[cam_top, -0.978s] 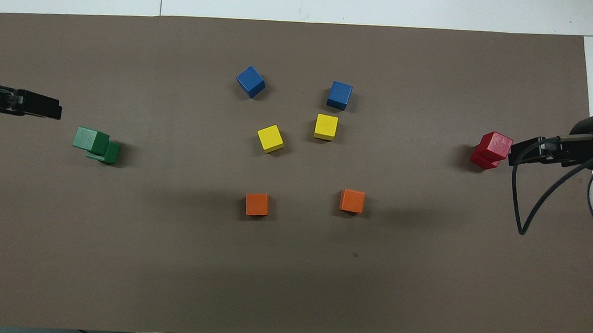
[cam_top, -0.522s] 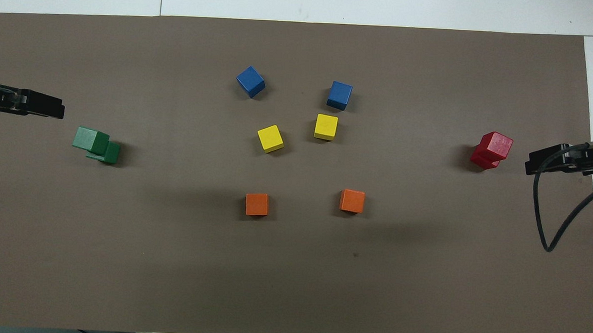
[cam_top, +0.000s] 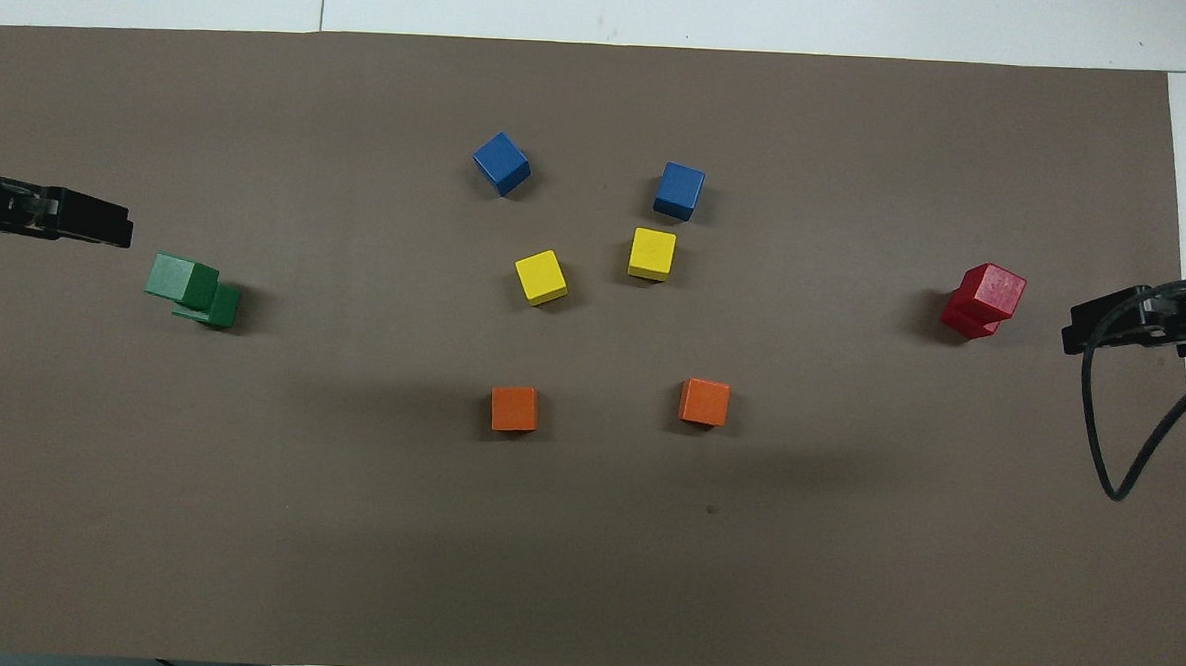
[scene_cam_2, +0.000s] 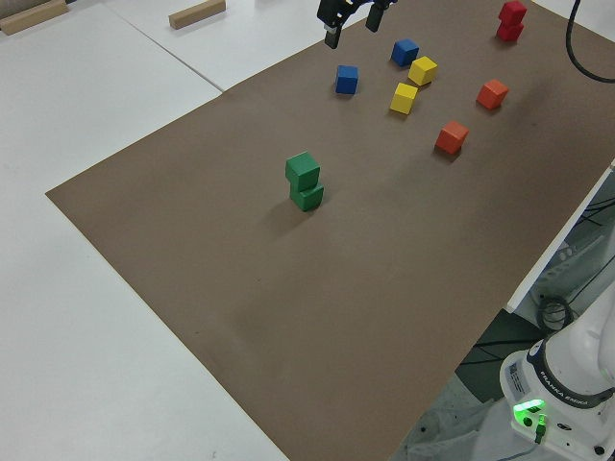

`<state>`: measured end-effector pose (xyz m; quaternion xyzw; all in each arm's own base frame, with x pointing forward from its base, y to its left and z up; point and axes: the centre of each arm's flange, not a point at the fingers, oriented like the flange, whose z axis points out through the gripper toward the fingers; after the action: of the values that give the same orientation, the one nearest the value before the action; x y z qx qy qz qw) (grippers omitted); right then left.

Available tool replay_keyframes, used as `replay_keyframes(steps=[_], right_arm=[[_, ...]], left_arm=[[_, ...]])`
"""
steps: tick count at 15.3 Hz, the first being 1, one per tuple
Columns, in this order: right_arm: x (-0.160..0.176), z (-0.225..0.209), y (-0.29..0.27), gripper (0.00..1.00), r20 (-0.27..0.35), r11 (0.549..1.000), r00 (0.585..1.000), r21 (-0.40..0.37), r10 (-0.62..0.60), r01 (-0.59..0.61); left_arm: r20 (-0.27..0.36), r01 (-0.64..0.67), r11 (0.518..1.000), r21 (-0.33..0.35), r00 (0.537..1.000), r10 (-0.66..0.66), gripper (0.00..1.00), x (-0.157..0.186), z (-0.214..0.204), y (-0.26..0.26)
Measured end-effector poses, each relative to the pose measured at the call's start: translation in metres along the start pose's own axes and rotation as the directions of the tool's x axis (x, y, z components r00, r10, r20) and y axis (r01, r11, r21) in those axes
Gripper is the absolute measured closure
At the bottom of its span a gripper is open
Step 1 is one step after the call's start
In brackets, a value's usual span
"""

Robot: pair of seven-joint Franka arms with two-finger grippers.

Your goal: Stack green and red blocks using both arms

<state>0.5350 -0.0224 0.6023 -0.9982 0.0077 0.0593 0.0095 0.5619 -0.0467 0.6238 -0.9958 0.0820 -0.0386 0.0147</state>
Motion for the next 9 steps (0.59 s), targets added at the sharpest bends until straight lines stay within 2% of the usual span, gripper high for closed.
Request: replay_keyframes(steps=[9], right_arm=[[0.0005,-0.0023,-0.0075,0.0,-0.004,0.999,1.0,-0.036,-0.018,0.018]], left_arm=[[0.015,0.002,1.0,-0.001,1.0,-0.002,0.0,-0.0016,0.0013,0.0004]])
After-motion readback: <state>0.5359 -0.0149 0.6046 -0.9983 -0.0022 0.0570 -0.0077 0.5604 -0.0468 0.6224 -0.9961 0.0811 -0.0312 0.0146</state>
